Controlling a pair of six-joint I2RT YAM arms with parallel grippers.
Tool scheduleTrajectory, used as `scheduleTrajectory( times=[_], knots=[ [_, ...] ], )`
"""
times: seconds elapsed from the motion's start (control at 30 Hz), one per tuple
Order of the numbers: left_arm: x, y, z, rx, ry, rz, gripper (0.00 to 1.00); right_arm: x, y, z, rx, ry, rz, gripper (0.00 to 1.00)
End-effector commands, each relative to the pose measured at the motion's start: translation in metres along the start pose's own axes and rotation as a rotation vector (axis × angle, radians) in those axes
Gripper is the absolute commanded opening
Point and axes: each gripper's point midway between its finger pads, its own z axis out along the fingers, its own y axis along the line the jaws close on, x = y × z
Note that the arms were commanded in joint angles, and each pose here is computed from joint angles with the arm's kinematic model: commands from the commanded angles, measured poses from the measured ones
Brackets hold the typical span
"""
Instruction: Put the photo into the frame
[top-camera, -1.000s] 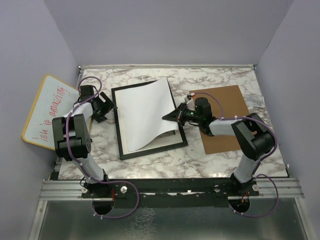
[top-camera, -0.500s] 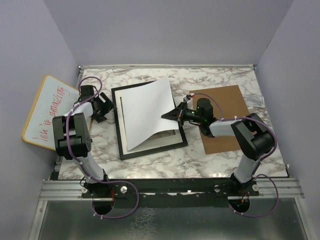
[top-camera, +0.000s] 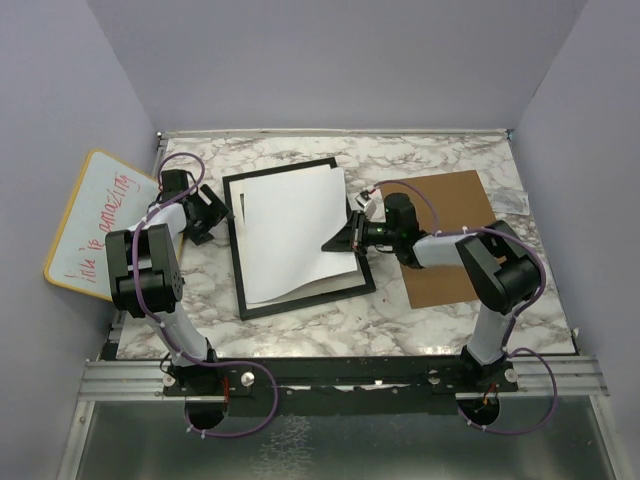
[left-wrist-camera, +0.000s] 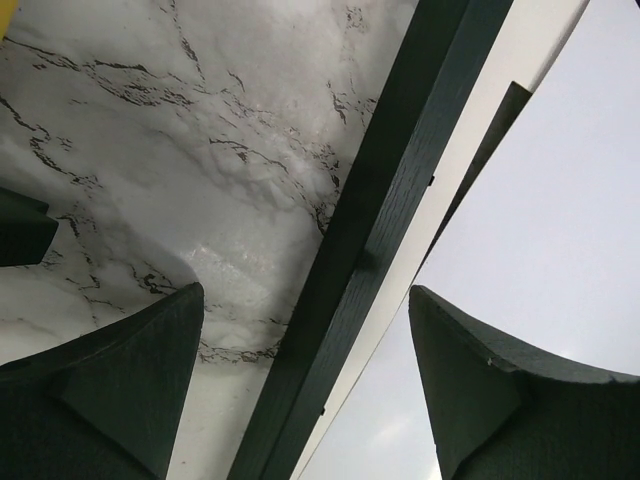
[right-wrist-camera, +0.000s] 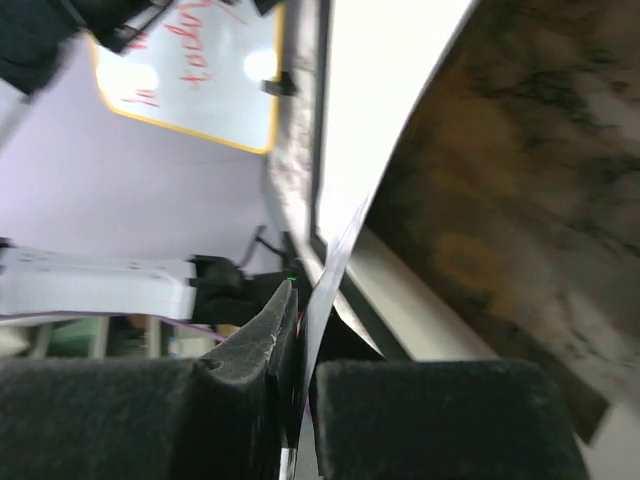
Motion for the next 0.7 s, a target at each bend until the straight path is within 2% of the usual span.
scheduleTrajectory(
  times=[0.0, 0.27, 0.47, 0.67],
  knots=[
    [-0.005, 0.001, 0.002, -0.016, -0.009, 0.017, 0.83, 0.013, -0.053, -0.008, 0.176, 0.076, -0.176, 0.10],
    [-0.008, -0.002, 0.001, -0.011, -0.012, 0.019, 0.83, -0.003, -0.065, -0.002, 0.208, 0.058, -0.301, 0.14],
    [-0.009, -0.003, 0.000, -0.007, -0.014, 0.020, 0.83, -0.009, -0.072, 0.000, 0.238, 0.126, -0.441, 0.14],
    [-0.010, -0.002, -0.001, -0.014, -0.019, 0.021, 0.83, 0.000, -0.076, -0.004, 0.242, 0.161, -0.427, 0.13]
  ],
)
